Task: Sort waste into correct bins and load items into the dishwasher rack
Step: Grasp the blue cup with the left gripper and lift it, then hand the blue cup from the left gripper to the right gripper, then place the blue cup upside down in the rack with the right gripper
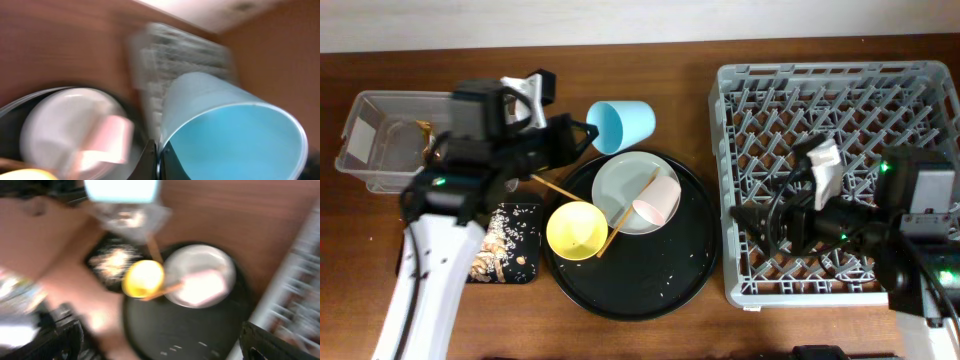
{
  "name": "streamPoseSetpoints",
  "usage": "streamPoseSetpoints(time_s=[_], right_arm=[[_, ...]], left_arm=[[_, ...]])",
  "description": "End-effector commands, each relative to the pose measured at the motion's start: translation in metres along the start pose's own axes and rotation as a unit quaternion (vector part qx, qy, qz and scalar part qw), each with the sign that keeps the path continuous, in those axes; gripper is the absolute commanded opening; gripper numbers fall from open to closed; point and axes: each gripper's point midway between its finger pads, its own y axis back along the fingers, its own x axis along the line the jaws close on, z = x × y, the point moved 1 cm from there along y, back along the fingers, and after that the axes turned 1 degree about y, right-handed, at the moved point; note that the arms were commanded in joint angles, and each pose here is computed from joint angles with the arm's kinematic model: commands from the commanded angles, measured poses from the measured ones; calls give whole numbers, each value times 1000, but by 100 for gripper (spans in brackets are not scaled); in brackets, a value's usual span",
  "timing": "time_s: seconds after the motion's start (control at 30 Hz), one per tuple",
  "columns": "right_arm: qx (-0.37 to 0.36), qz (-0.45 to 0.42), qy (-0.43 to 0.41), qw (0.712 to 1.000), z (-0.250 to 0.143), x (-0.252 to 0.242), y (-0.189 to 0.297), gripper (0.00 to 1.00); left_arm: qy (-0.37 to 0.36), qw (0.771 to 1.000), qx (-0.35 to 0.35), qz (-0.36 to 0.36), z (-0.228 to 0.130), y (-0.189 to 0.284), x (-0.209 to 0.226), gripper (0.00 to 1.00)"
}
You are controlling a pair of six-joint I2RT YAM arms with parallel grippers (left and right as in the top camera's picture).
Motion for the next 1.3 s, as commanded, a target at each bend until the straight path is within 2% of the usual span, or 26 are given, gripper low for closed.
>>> streamPoseSetpoints(time_s=[0.0,0.07,0.13,0.23,0.33,0.43,0.63,0.7,0.73,0.77,0.8,0.83,0.9,0.93,0.97,1.0,1.03,1.07,1.1,1.17,1.27], right_arm=[[-58,246,74,965,22,66,10,98],[-79,314,77,943,34,69,9,98],[-105,340,119,927,47,68,10,98],[-112,338,137,924,50,68,10,98],[-108,344,138,922,48,71,8,98],[-105,367,170,909,47,86,4,100],[-115,365,197,903,51,87,4,79],[-114,364,197,903,51,87,4,69],[-113,358,196,906,51,85,2,61],[-110,340,197,913,52,81,-2,59],[-108,327,197,918,52,77,-5,59],[-104,303,197,927,53,71,-10,58],[-99,278,195,935,53,64,-15,55],[-89,250,170,949,54,54,-19,55],[-80,211,137,965,56,40,-24,55],[-68,152,91,982,57,18,-29,54],[-54,41,20,998,54,-22,-33,54],[-45,-27,-11,999,50,-46,-32,53],[-31,-147,-49,988,41,-87,-26,52],[-4,-295,-92,951,27,-144,-17,52],[58,-314,-124,939,3,-184,-47,52]], left_arm=[[-75,952,95,-282,-26,46,-89,1],[-99,939,109,-311,-34,45,-106,0],[-112,930,126,-327,-46,42,-119,0],[-122,923,141,-338,-57,38,-130,1],[-127,930,137,-318,-61,27,-133,1],[-139,924,146,-325,-71,24,-143,0],[-144,918,159,-333,-81,22,-150,0],[-144,918,159,-334,-81,22,-151,0],[-144,918,159,-333,-81,22,-151,1],[-145,918,159,-333,-81,22,-151,2],[-144,920,156,-330,-80,21,-150,16],[-146,925,148,-319,-77,18,-147,24],[-142,939,120,-289,-63,14,-134,36],[-121,963,93,-223,-49,7,-106,45],[-86,984,73,-140,-40,-1,-74,50],[-56,996,53,-40,-33,-4,-36,50],[-29,995,33,89,-31,0,11,50],[-23,990,27,136,-31,3,27,50],[-18,983,26,183,-33,9,43,51],[-13,979,32,202,-37,12,50,51],[-10,975,34,221,-40,15,56,51]])
